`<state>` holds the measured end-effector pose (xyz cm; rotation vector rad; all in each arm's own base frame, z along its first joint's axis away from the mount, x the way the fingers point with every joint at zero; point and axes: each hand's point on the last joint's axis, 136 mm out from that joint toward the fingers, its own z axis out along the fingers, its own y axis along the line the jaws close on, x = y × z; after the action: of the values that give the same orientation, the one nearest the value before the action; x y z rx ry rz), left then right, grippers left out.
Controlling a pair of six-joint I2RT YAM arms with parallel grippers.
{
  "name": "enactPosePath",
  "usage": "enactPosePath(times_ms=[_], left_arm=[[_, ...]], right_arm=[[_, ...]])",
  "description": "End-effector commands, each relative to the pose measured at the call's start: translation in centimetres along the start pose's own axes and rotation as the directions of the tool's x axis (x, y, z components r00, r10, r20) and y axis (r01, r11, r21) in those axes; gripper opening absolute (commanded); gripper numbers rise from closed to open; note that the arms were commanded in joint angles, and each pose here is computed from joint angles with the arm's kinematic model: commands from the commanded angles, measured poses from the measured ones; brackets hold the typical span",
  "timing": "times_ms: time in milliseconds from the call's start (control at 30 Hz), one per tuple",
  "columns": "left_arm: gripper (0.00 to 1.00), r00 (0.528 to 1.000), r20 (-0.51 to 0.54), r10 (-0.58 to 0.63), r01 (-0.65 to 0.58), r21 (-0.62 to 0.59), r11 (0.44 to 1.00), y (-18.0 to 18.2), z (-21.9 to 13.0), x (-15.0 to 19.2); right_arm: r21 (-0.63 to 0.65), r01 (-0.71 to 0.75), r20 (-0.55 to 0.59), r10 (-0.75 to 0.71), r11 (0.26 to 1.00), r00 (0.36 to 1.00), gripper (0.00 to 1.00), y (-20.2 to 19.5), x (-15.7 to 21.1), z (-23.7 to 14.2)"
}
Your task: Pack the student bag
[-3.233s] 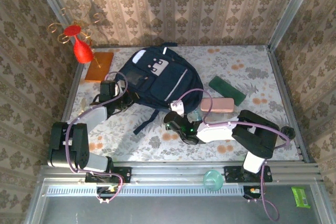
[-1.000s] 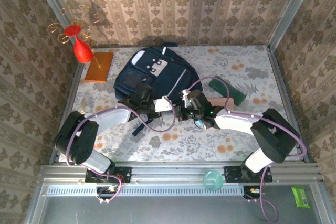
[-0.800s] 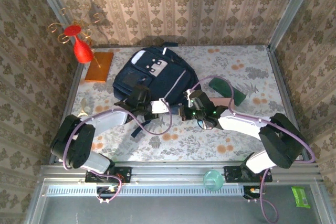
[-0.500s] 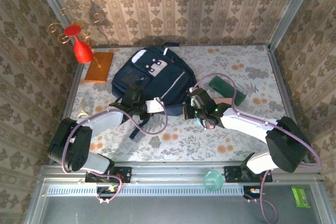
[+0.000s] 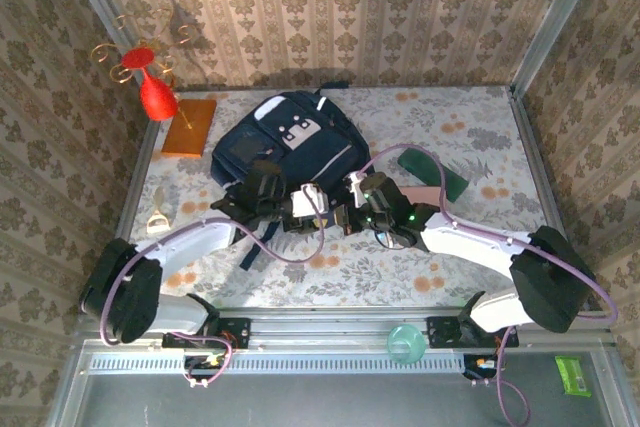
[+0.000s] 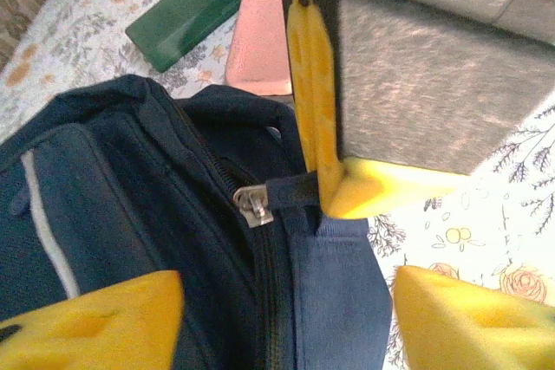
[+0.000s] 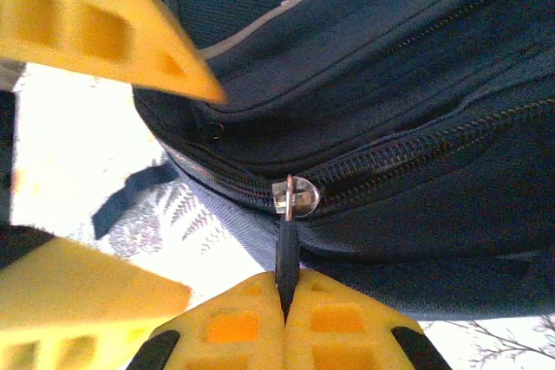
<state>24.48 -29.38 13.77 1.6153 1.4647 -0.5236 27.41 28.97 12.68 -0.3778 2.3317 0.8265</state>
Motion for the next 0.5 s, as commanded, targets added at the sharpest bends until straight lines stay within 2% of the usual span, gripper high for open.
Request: enactPosePath(times_ms=[0,133,233,333,467], left_arm=[[0.53,1.0,-0.015,-0.016,0.016,0.019,1.0,0.5,0.8,-0.2],[0.33,0.998,-0.053,-0.012,0.014,0.033,0.999,0.3,1.0,0.7],[0.18,0.997,-0.071,-0.009,0.011,0.023,1.0,0.1,0.4,1.3],[0.14,0.997,-0.073,-0.006,0.007,0.004,1.0,-0.1,-0.5,1.8],[0.09,0.998,-0.069,-0.003,0.003,-0.013,1.0,-0.5,-1.2,2.3]], right_arm=[[-0.148,0.042,0.112,-0.025,0.988,0.993,0.0,3.8,-2.7,-1.4],[-0.148,0.036,0.118,-0.018,0.988,0.993,0.0,3.7,-2.5,-1.5],[-0.056,0.022,0.105,-0.016,0.998,0.994,0.0,1.9,-2.1,-1.4],[0.099,-0.017,0.068,0.011,0.995,0.998,0.0,-1.3,-1.4,-1.6],[0.224,-0.064,0.064,0.05,0.972,0.997,0.0,-4.2,-0.8,-2.3]])
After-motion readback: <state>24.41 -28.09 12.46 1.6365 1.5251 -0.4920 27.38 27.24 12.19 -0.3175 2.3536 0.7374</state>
